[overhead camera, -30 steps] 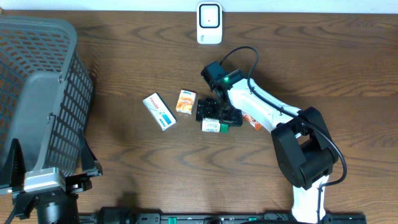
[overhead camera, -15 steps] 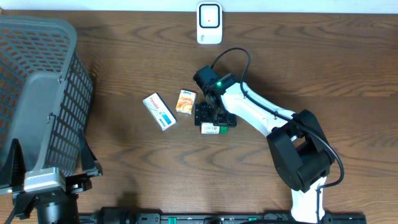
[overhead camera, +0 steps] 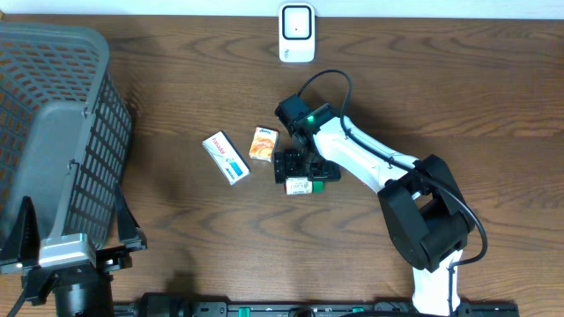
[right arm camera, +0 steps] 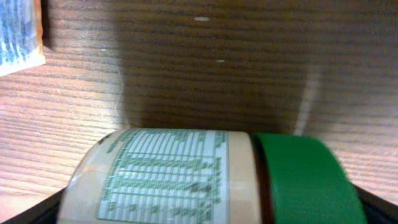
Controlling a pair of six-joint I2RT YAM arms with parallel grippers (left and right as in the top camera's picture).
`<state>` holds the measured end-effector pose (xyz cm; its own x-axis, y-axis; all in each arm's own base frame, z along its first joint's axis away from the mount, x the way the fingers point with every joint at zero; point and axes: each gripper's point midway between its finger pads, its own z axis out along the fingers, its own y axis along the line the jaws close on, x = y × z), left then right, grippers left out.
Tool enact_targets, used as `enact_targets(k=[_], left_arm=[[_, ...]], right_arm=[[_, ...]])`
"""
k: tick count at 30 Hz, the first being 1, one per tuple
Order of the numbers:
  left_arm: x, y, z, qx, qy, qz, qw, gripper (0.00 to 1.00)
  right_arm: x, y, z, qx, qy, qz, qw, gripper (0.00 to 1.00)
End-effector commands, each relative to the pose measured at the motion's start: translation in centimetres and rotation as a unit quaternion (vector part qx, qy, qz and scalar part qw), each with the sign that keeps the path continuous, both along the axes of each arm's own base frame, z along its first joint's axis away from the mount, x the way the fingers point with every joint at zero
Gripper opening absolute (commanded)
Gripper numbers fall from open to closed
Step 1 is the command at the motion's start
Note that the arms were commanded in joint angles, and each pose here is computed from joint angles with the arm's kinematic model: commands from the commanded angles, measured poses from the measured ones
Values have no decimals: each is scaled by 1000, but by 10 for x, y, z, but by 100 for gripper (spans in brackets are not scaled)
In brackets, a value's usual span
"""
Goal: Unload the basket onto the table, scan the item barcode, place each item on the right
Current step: 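Lift the pill bottle and carry it up toward the white scanner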
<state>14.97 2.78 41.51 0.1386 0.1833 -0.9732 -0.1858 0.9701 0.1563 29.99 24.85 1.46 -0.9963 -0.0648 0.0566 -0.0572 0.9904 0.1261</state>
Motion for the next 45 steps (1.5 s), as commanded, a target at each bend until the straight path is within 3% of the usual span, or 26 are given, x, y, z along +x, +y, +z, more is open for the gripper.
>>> enact_targets(k=[1,16,28,37,45], left_arm=[[-2,-2,1,-4,-4,-8,1000,99],[-12,-2,3,-4,-16,-8,1000,99],[-5,-2,-10,-3,3,-8,1000,99],[-2,-2,-15,-3,10,-8,1000,99],[-2,-2,-16,-3,14,-8,1000,99]], right_arm=[[7,-15,-6,-34,-19,24,999,99],[-13,-34,-33,-80,-14,54,995,96],[-21,-24,-32,-47,9,52,997,90],[-17,-20,-16,-45,15,50,998,77],[-25,-11,-1,-8,58,39,998,76]])
